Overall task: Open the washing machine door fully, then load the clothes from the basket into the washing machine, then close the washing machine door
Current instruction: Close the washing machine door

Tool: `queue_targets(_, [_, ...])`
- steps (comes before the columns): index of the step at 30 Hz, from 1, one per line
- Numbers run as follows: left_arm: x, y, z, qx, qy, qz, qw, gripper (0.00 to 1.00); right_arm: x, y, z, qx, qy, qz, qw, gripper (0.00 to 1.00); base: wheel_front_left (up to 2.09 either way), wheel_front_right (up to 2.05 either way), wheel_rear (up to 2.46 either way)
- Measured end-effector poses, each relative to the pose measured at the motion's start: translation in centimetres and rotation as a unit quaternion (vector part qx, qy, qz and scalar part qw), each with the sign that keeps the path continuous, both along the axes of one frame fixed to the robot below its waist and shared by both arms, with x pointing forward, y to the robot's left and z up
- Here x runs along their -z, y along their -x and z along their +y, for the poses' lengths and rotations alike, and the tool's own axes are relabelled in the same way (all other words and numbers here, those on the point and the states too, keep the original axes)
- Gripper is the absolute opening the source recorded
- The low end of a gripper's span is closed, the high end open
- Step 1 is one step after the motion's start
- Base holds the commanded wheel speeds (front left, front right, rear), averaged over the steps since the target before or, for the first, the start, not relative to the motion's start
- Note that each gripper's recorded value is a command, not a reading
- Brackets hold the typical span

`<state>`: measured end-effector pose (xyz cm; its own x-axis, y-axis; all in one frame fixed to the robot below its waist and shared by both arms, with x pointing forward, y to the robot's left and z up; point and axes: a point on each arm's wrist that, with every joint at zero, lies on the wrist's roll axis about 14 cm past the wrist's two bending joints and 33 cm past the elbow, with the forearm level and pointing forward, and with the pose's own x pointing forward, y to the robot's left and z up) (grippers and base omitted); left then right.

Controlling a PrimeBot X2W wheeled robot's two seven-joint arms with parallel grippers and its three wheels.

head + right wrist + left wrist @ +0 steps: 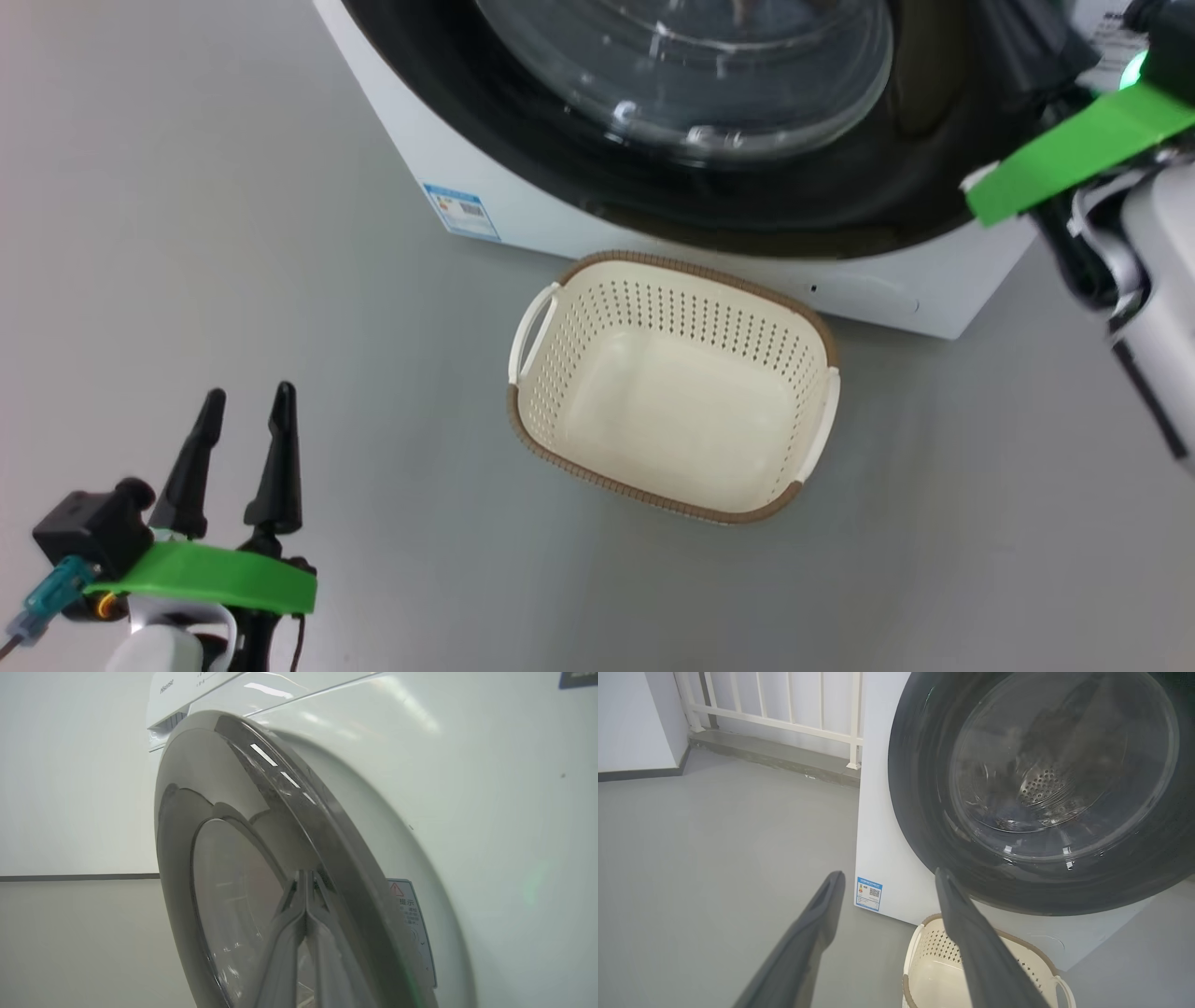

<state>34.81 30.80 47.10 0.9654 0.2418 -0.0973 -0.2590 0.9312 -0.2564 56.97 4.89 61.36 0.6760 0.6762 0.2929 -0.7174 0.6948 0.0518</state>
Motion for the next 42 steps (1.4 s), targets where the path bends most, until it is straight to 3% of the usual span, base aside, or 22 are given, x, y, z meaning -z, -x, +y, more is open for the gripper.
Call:
queue_targets(7, [1.3, -1.4, 0.6, -0.005, -0.004, 0.018, 1.0, 1.0, 0.4, -3.7, 0.2, 0.005, 0.011, -0.006, 1.0, 0.0, 0.0, 0.0, 0.0])
queue_targets(23, [1.1, -1.9, 0.3, -0.005, 0.005, 0.008, 1.0, 1.0, 0.2, -3.6, 0.2, 0.011, 0.025, -0.001, 1.0, 0.0, 0.0, 0.0, 0.0])
queue_targets(24, [1.0, -1.9, 0.2, -0.004, 0.005, 0.006, 1.0, 1.0, -0.1, -3.5, 0.1, 0.012, 0.025, -0.003, 1.0, 0.16, 0.0, 0.0, 0.0])
queue_targets(25, [0.8, -2.0, 0.1, -0.003, 0.006, 0.003, 1.0, 1.0, -0.4, -3.3, 0.0, 0.013, 0.024, -0.006, 1.0, 0.44, 0.0, 0.0, 0.0])
queue_targets(26, [0.7, -2.0, 0.0, 0.001, 0.007, 0.0, 1.0, 1.0, -0.7, -3.1, -0.1, 0.013, 0.021, -0.008, 1.0, 0.6, 0.0, 0.0, 0.0])
queue_targets(27, [0.5, -2.1, -0.1, 0.004, 0.006, -0.003, 1.0, 1.0, -0.7, -2.7, -0.2, 0.011, 0.019, -0.007, 1.0, 0.87, 0.0, 0.0, 0.0])
queue_targets(28, [0.4, -2.2, -0.2, 0.007, 0.005, -0.005, 1.0, 1.0, -0.6, -2.3, -0.1, 0.009, 0.019, -0.005, 1.0, 1.0, 0.0, 0.0, 0.0])
queue_targets(33, [-0.5, -2.7, -1.1, 0.021, 0.008, -0.021, 1.0, 1.0, -0.5, 0.1, -0.3, 0.001, 0.017, -0.001, 1.0, 1.0, 0.0, 0.0, 0.0])
queue_targets(42, [-1.4, -3.5, -3.1, 0.058, 0.01, -0.037, 0.998, 1.0, -0.5, 3.1, -5.0, 0.043, 0.006, 0.007, 0.999, 1.0, 0.0, 0.0, 0.0])
